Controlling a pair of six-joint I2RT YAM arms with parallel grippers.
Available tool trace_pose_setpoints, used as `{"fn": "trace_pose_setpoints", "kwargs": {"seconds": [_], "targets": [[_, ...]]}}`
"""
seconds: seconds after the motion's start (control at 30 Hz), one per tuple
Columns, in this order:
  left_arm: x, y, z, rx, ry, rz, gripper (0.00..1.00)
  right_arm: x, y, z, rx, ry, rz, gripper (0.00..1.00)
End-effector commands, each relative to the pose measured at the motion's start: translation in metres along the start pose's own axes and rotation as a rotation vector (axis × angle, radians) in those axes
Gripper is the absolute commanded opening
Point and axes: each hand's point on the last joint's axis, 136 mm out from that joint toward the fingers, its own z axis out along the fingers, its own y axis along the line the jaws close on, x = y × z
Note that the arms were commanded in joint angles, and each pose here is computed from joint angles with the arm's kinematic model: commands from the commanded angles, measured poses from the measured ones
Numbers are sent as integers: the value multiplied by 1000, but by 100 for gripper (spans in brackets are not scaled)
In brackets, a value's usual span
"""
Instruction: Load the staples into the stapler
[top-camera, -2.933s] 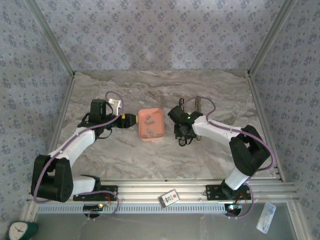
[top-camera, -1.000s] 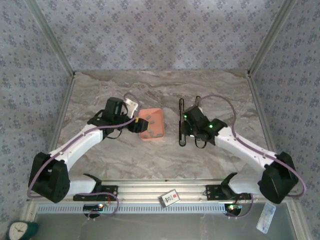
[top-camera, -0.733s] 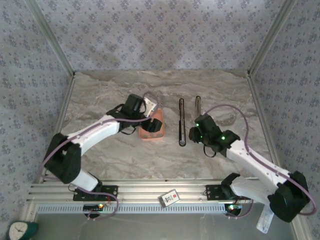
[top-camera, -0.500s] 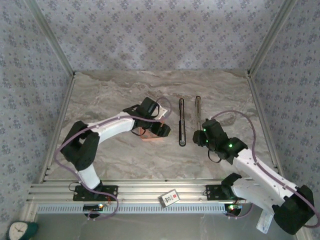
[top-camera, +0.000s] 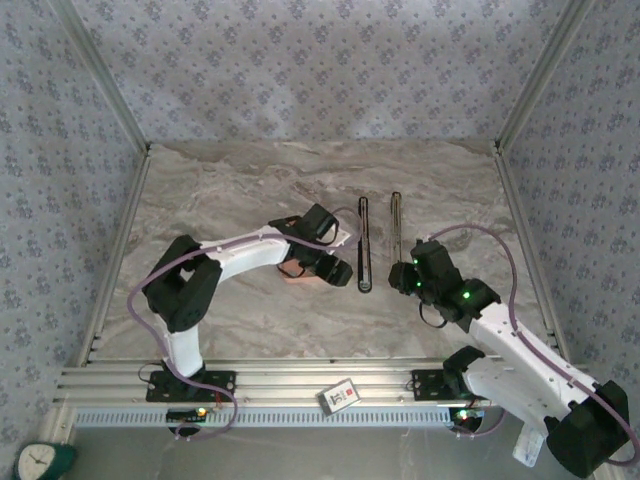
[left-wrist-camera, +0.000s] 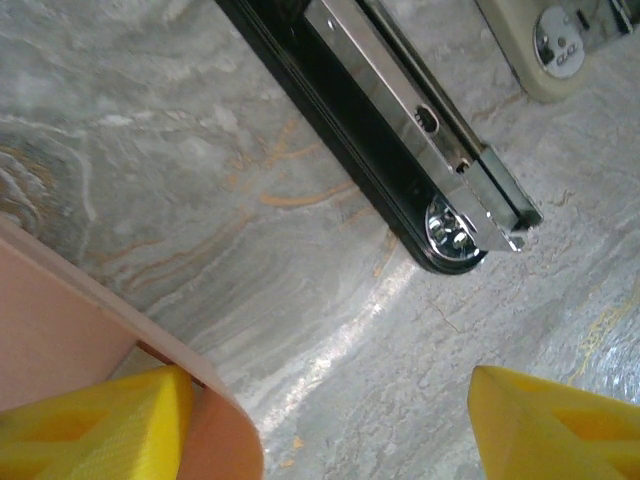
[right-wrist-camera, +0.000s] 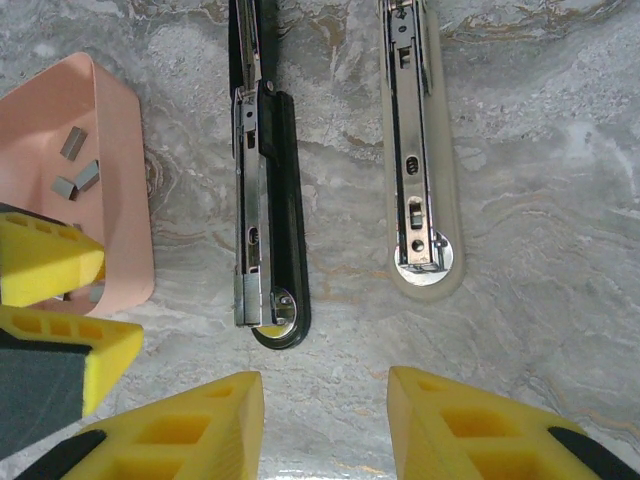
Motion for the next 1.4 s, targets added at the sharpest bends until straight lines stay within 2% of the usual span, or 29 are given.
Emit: {"fn": "trace_pose_setpoints", "kwargs": {"seconds": [0.0, 0.43, 0.67, 0.83, 0.97, 1.2, 1.37], "targets": [[5, -10, 1, 32, 34, -8, 72, 2, -1, -2, -2, 9, 6, 39], [10, -59, -9, 192, 51, 70, 72, -4, 5, -5, -21, -2, 11, 38], [-16, -54, -55, 168, -101, 77, 75, -17, 23, -4, -31, 18, -47, 38], [-32, -11, -102, 85, -256, -38, 78, -21, 47, 6, -36, 67, -117, 39], [-31, 35, -143, 1, -375, -156, 78, -19, 70, 23, -32, 119, -174, 38], [2, 117, -182, -132, -475, -386, 80, -6, 117, 60, -25, 239, -305, 39], [26, 154, -188, -168, -529, -546, 81, 6, 143, 88, 13, 325, -388, 39]]}}
